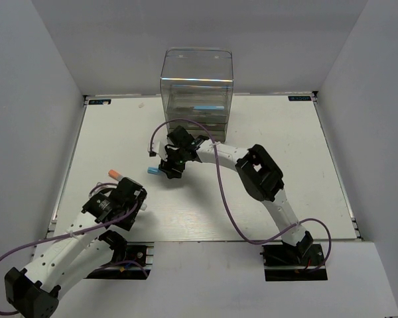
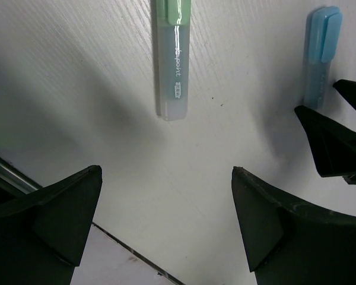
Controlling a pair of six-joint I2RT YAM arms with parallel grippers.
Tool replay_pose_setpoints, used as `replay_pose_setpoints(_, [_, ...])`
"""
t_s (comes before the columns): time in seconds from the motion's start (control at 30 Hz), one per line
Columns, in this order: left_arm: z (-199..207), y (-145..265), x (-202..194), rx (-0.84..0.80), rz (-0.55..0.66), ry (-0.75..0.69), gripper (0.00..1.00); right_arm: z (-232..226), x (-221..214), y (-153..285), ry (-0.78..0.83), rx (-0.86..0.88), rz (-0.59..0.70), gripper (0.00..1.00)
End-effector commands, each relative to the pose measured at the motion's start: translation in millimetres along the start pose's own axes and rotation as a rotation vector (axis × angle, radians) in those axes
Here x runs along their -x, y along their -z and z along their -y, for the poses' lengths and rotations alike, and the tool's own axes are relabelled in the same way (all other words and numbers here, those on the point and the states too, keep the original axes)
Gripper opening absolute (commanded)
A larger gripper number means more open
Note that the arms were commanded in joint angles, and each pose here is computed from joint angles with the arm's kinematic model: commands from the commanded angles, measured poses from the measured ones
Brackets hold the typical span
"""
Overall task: Sort the stationery into containers
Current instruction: Pick up the pen from the center of the board.
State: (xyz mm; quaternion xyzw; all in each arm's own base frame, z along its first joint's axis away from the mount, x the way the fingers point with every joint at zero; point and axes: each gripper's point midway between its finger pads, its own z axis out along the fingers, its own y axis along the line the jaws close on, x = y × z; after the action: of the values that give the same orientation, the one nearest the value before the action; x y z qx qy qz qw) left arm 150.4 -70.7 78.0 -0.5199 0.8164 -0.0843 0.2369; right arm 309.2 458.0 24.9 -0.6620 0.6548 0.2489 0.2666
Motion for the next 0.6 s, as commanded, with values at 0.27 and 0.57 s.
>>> replay_pose_setpoints(0.27, [-6,-20,-4,0.045,0.012,0.024,1.0,-14,-20,-13,0.016,0.072,-0.032,0.3])
replay_pose_setpoints(0.57, [-3,-37,-3,0.053,0.05,0.018,1.0,7,-4,55,0.024,-0.044,0.008,0.0])
